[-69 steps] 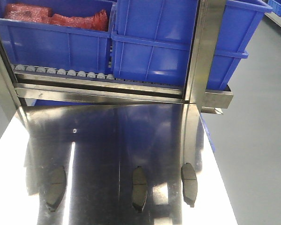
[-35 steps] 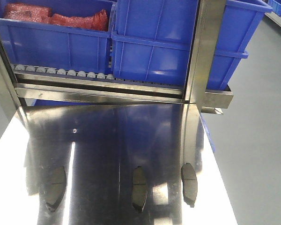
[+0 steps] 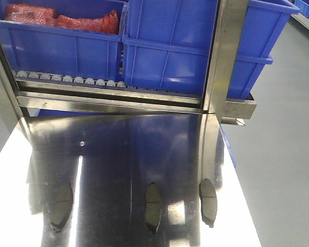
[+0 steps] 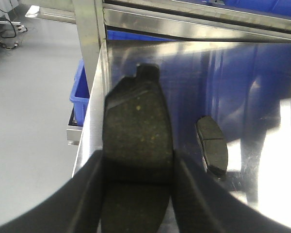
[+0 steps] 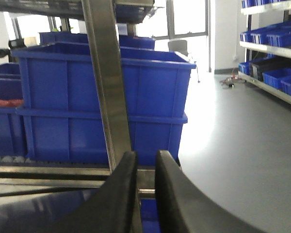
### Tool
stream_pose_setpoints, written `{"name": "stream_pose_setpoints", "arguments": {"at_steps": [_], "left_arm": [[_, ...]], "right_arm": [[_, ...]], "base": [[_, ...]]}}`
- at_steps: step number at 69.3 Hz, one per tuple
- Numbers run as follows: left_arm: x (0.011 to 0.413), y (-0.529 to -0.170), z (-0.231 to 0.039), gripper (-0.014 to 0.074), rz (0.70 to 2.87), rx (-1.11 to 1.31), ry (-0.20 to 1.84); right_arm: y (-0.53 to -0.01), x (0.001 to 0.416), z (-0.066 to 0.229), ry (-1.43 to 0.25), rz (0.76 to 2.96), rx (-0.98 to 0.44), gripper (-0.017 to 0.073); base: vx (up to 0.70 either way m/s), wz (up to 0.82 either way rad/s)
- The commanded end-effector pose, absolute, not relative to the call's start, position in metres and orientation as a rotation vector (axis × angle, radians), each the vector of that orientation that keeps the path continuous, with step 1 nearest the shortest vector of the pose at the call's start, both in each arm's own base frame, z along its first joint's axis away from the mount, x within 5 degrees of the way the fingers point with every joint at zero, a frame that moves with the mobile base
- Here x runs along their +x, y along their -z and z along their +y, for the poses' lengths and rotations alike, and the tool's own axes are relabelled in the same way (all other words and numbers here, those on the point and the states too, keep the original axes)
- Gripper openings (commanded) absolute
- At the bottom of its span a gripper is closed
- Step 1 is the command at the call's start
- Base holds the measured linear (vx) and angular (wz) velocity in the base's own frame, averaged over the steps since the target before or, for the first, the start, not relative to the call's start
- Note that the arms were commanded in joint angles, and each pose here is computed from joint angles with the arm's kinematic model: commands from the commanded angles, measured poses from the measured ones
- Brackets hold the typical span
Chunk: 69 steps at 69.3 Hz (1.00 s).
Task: Move and align brake pads A on conveyor
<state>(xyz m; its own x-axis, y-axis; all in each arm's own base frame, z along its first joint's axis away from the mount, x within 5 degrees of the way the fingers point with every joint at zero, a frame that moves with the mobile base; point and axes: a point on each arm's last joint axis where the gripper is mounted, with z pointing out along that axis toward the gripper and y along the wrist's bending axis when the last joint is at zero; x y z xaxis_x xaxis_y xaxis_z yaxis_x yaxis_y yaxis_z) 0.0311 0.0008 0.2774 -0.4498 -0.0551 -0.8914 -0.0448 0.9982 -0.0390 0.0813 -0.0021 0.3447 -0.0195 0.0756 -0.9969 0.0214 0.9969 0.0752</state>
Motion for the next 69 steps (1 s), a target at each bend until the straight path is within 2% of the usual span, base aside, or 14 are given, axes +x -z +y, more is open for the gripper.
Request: {"name": "stream_pose_setpoints", "arguments": {"at_steps": [1,5,13,21,34,51,69], "left_arm": [[0.034,-0.294,0.001,-0.0006,1.924,-0.06,0.014],[0.034,-0.294,0.001,-0.0006,1.924,-0.06,0.014],[0.034,-0.294,0.001,-0.0006,1.924,-0.06,0.014],[0.034,-0.294,0.001,-0.0006,1.924,-0.06,0.014],[0.034,-0.294,0.001,-0.0006,1.924,-0.06,0.014],[0.034,-0.294,0.001,-0.0006,1.924,-0.06,0.014],[0.034,-0.294,0.001,-0.0006,1.924,-0.06,0.014]], "right_arm": [[-0.36,0.1,-0.001,-0.029,1.583,0.057,0.0258],[-0.361,0.111,-0.001,-0.027,1.619,0.058,0.038],[-0.362,0.13,-0.001,-0.024,1.7,0.066,0.0559],[-0.361,0.149,-0.001,-0.031,1.804,0.092,0.0648],[-0.361,0.182,0.0,-0.026,1.948,0.103,0.0638],[-0.362,0.223,0.023,-0.049,2.131,-0.005,0.0581],[-0.34,0.263,0.038,-0.182,2.393,0.031,0.0578]], "base": [[0.0,0.0],[0.0,0.0],[0.0,0.0],[0.0,0.0],[0.0,0.0],[0.0,0.0],[0.0,0.0]]}}
